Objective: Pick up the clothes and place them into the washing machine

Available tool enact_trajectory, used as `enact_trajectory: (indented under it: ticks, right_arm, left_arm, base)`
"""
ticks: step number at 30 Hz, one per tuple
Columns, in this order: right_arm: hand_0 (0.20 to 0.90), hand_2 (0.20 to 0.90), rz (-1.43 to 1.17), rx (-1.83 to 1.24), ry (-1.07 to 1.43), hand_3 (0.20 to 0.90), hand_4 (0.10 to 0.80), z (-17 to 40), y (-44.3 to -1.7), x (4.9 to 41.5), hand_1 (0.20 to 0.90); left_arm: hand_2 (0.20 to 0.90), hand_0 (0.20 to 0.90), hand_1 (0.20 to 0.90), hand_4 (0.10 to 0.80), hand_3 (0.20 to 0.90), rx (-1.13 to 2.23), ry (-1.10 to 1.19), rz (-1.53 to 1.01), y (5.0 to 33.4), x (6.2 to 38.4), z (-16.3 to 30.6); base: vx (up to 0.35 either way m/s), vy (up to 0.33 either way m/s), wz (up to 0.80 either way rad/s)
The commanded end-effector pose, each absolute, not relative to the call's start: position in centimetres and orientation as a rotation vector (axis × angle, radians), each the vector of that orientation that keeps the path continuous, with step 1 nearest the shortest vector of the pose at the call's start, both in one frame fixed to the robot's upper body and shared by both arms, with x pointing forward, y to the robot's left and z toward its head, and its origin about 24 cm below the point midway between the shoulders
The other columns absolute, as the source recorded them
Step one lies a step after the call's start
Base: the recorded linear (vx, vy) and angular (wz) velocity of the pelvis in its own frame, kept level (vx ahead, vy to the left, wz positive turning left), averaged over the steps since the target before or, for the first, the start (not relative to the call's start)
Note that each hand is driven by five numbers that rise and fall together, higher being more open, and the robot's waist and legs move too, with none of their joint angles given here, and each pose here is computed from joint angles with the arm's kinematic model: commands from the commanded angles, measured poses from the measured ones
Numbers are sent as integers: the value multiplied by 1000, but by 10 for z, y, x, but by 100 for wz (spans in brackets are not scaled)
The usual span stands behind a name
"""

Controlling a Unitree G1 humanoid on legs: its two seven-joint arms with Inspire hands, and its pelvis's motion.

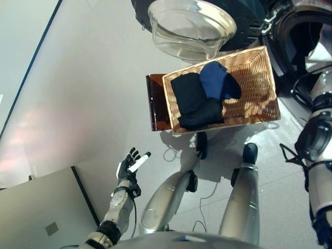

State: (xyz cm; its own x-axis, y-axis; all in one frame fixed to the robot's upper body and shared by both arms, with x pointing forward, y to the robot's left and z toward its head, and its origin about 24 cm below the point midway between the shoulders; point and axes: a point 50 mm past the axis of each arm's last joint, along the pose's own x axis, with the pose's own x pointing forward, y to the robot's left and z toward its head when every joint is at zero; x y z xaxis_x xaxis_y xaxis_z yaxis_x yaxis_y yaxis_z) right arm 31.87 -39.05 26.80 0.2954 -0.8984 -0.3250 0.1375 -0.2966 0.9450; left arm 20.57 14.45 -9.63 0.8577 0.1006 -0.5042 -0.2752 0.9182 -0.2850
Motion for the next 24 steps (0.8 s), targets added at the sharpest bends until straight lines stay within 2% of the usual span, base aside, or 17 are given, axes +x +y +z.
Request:
enact_trajectory:
  ticks: [1, 19, 24]
  right_arm:
    - [900, 900, -1130, 1202, -1182, 900, 800, 356, -420, 259, 900]
    - [900, 900, -1093, 1168, -1083, 900, 800, 341, -402, 283, 900]
    - [900, 900, -1034, 1113, -1008, 900, 800, 329, -380, 305, 900]
  left_arm:
    - [900, 900, 900, 800, 900, -333, 482, 289, 162, 205, -97]
    - [900, 900, 900, 800, 900, -325, 475, 308, 168, 206, -96]
    - [900, 900, 900, 800, 900, -327, 467, 307, 168, 208, -94]
  base:
    - [0, 0, 0]
    - [0, 5, -1]
    - [0, 0, 0]
